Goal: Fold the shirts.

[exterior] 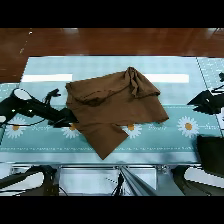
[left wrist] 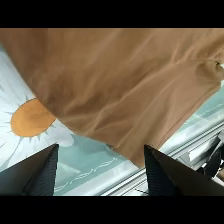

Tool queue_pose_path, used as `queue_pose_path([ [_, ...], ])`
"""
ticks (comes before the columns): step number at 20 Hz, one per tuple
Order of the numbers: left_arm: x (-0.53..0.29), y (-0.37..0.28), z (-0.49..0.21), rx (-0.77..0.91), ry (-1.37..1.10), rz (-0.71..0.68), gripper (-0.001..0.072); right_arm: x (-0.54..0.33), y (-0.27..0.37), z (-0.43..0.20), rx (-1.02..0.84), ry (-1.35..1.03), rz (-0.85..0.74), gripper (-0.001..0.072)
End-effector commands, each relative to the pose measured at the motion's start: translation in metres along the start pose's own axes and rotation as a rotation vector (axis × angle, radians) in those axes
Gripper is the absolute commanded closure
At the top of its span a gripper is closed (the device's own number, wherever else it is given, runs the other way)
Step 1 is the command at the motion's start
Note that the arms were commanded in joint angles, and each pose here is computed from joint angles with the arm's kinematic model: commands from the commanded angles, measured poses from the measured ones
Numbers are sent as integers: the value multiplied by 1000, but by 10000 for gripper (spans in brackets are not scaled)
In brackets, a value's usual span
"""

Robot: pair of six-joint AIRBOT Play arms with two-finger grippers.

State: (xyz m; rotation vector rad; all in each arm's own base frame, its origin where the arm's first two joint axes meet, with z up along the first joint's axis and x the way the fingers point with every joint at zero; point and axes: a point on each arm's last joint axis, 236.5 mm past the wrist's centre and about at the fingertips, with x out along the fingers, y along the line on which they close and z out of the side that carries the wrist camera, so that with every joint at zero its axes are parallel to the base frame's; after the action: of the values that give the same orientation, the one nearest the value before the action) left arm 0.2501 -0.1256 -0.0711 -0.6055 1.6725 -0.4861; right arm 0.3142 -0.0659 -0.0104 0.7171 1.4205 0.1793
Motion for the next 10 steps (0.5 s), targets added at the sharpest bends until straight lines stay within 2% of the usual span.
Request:
queue_pose_path([
  [1,25,0,-2,-46,57,-32,72,5,1,1,-8,-20,22,157],
  [4,34,-7,17,-98,7,-89,77,8,1,-2,-10,-11,28,157],
  [5,37,-12,23,-115,-11,-110,116,12,1,-6,-8,1,37,157],
  [6,42,-14,26,-127,-17,-122,116,18,1,-12,0,17,52,156],
  [7,47,-15,26,-137,-7,-128,210,23,2,-17,6,32,68,156],
  [8,52,-14,24,-143,9,-127,409,30,3,-24,9,46,88,156],
  [9,56,-12,22,-152,24,-127,555,37,4,-30,9,64,98,156],
  [10,58,-11,21,-158,35,-128,598,45,5,-37,6,86,98,156],
])
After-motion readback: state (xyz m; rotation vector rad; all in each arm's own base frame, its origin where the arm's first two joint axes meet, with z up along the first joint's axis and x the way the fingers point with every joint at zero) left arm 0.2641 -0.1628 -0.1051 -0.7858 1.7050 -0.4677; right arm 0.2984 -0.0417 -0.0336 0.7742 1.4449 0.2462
